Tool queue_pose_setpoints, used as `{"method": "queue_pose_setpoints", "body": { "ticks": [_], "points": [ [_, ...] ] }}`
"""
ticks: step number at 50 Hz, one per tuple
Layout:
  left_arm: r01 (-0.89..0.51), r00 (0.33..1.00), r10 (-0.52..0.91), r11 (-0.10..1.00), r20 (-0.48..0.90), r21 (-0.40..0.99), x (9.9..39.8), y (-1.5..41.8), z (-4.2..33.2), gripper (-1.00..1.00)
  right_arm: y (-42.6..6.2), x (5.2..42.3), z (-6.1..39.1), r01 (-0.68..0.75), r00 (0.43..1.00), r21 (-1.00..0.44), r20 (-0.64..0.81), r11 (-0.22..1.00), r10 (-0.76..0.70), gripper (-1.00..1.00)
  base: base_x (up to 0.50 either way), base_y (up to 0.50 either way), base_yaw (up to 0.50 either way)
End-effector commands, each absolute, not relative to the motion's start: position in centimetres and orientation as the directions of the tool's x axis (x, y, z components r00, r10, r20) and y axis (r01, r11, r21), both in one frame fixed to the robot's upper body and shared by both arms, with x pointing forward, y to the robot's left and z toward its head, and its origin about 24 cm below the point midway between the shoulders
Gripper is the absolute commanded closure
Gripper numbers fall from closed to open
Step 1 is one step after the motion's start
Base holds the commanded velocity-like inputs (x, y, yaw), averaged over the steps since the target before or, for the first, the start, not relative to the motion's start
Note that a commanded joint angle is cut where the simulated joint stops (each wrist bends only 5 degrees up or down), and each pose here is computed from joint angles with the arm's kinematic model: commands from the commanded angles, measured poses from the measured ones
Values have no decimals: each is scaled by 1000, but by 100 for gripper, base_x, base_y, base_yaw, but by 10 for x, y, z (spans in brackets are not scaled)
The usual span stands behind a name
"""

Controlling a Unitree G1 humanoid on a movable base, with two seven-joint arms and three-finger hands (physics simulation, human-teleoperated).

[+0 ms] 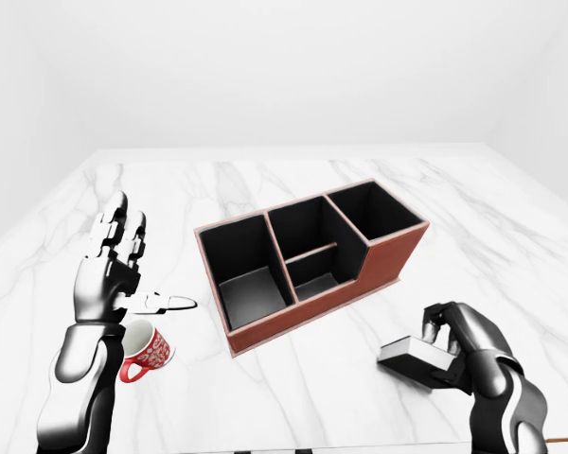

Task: Pick up the book and place it in the back compartment of the caddy.

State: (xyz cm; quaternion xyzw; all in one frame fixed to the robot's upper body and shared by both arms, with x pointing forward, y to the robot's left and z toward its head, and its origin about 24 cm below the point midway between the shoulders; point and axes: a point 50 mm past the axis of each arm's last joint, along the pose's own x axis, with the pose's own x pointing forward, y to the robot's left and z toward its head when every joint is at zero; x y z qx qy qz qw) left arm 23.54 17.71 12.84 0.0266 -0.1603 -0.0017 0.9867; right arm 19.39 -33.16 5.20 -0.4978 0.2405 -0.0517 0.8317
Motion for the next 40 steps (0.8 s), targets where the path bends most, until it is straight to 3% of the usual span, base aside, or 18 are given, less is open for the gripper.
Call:
{"method": "queue_pose_setpoints", "body": {
  "ticks": [1,40],
  "points": [
    [-5,949,-12,999,314,52,235,177,128,-100,-330,194,71,-78,901,-861,-277,503,-334,100,0,0,0],
    [-8,950,-8,999,312,50,237,178,127,-100,-266,236,136,-93,982,-934,-143,345,-125,100,0,0,0]
  ]
}}
